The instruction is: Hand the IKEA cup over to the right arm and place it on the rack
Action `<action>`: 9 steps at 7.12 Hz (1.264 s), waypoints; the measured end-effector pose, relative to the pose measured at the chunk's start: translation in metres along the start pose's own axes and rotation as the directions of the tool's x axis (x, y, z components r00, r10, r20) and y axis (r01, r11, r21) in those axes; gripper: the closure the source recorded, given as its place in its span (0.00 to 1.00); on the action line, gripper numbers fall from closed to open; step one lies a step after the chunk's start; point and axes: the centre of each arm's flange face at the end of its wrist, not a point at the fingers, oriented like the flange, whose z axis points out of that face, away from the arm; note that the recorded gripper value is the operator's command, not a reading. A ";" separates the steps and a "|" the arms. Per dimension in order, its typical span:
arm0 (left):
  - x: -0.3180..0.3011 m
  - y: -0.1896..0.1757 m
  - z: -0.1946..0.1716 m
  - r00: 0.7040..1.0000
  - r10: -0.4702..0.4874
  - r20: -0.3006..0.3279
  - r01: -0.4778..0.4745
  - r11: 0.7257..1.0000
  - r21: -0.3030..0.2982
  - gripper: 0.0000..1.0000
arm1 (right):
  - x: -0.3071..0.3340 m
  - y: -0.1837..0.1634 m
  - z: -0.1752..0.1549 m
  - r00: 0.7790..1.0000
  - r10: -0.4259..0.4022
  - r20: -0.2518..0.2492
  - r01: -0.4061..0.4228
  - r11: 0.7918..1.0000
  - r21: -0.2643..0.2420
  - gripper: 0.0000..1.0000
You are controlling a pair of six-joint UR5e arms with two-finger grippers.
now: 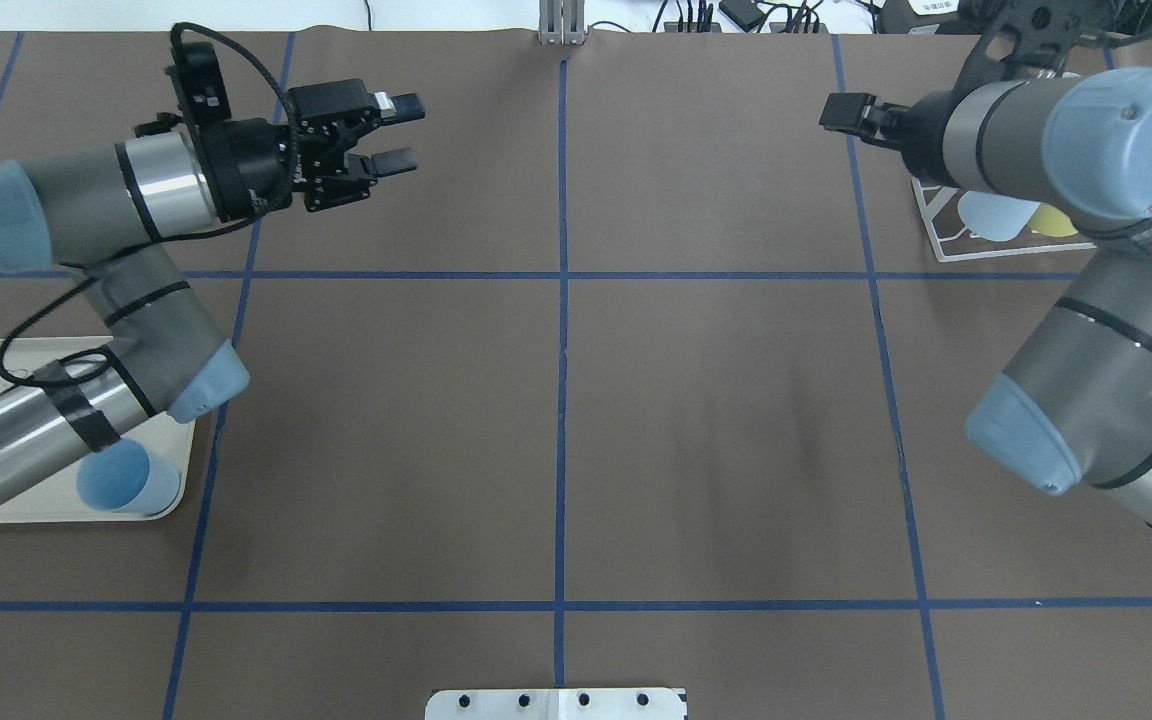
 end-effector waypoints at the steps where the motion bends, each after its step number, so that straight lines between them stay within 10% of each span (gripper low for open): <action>1: -0.015 -0.021 -0.031 0.987 0.126 0.097 -0.126 0.992 -0.005 0.21 | -0.014 0.016 -0.002 1.000 -0.001 0.015 0.001 1.000 -0.015 0.00; 3: -0.042 -0.047 -0.102 0.892 0.336 0.302 -0.343 0.939 -0.030 0.21 | -0.028 0.034 -0.002 0.999 -0.005 0.035 0.006 0.999 -0.041 0.00; 5: -0.050 -0.043 -0.146 0.722 0.467 0.510 -0.455 0.876 -0.159 0.21 | -0.037 0.044 -0.002 0.999 0.009 0.048 -0.006 0.998 -0.058 0.00; 7: -0.045 -0.018 -0.190 0.579 0.498 0.645 -0.411 0.862 -0.297 0.20 | -0.040 0.047 -0.003 0.999 0.014 0.053 -0.011 0.998 -0.062 0.00; 9: -0.059 0.018 -0.218 0.521 0.474 0.710 -0.281 0.880 -0.382 0.09 | -0.041 0.049 -0.003 0.998 0.014 0.056 -0.010 0.998 -0.065 0.00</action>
